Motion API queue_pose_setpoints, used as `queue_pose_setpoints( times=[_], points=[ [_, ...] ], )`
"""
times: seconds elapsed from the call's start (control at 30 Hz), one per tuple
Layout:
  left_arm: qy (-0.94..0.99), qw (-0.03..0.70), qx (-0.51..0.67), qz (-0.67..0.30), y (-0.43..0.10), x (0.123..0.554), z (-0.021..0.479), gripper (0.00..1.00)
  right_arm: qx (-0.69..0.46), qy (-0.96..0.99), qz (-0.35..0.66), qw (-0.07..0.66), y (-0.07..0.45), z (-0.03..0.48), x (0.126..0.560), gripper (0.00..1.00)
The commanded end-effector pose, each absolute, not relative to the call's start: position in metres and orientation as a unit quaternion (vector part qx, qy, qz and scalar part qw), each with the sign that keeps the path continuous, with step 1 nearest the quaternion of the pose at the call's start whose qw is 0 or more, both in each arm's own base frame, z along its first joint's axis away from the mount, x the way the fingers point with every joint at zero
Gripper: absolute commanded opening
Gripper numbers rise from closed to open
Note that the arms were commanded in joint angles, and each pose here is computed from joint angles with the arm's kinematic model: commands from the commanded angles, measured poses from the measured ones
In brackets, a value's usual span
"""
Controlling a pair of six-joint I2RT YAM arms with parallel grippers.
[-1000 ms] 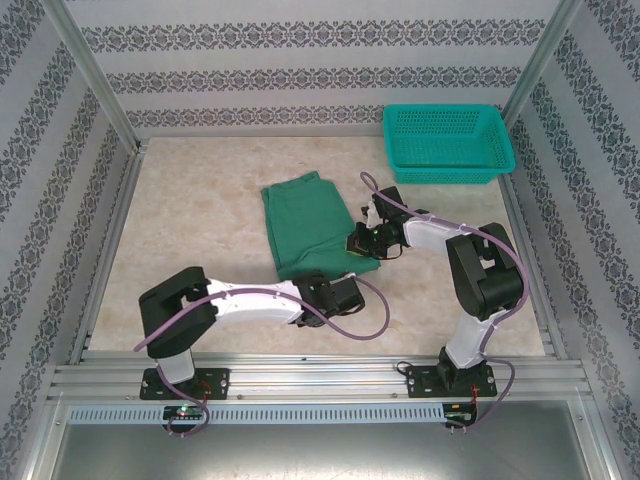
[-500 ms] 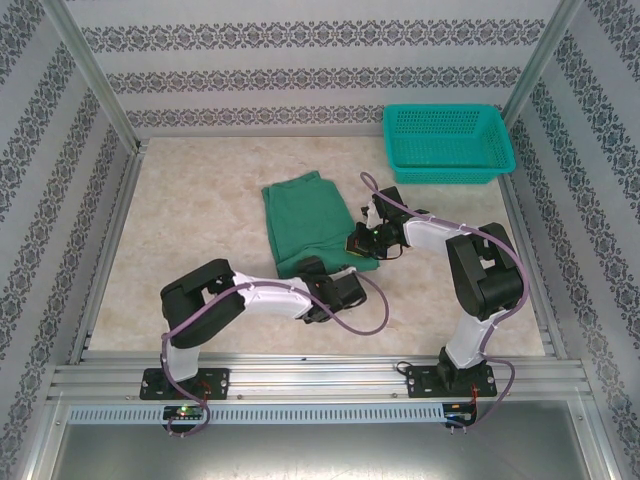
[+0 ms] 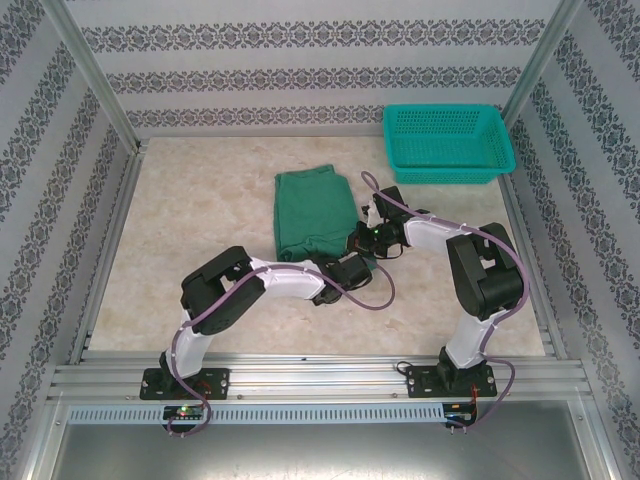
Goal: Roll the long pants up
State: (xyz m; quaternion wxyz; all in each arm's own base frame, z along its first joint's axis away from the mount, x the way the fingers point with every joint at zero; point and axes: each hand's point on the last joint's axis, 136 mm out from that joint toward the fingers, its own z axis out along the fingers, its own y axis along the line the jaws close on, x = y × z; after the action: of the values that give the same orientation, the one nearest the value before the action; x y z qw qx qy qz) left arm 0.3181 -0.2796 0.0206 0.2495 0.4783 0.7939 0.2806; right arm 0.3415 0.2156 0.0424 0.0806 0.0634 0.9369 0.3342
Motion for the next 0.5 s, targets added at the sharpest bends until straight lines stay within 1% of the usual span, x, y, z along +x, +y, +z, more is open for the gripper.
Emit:
queue_pose_setpoints(
  times=[0.0,0.03,0.07,0.13,0.17,0.23,0.27,0.3,0.37,0.47],
  points=[
    [0.811,0.134,0.510,0.255,-0.250,0.271,0.004,0.00,0.075,0.939,0.325,0.081,0.205,0.049,0.340,0.07],
    [0.815,0.113,0.516,0.239,-0.251,0.260,0.008,0.00,0.079,0.940,0.321,0.083,0.201,0.050,0.342,0.10],
    [0.821,0.097,0.515,0.229,-0.252,0.250,0.014,0.00,0.082,0.941,0.315,0.090,0.196,0.053,0.345,0.15],
    [0.830,0.072,0.516,0.200,-0.257,0.230,0.024,0.00,0.088,0.946,0.293,0.111,0.183,0.061,0.354,0.38],
    [0.835,0.061,0.514,0.186,-0.260,0.221,0.028,0.00,0.093,0.947,0.281,0.125,0.175,0.068,0.359,0.46],
    [0.843,0.046,0.511,0.159,-0.267,0.207,0.035,0.00,0.100,0.946,0.264,0.157,0.162,0.084,0.368,0.55],
    [0.847,0.038,0.510,0.149,-0.269,0.202,0.037,0.00,0.103,0.946,0.258,0.170,0.157,0.090,0.371,0.59],
    [0.852,0.027,0.506,0.135,-0.272,0.197,0.040,0.00,0.105,0.944,0.255,0.179,0.153,0.098,0.373,0.59],
    [0.860,0.014,0.497,0.117,-0.278,0.191,0.048,0.00,0.104,0.943,0.256,0.188,0.150,0.109,0.374,0.59],
    [0.875,-0.002,0.480,0.065,-0.294,0.184,0.059,0.00,0.105,0.942,0.259,0.188,0.149,0.115,0.370,0.59]
  ],
)
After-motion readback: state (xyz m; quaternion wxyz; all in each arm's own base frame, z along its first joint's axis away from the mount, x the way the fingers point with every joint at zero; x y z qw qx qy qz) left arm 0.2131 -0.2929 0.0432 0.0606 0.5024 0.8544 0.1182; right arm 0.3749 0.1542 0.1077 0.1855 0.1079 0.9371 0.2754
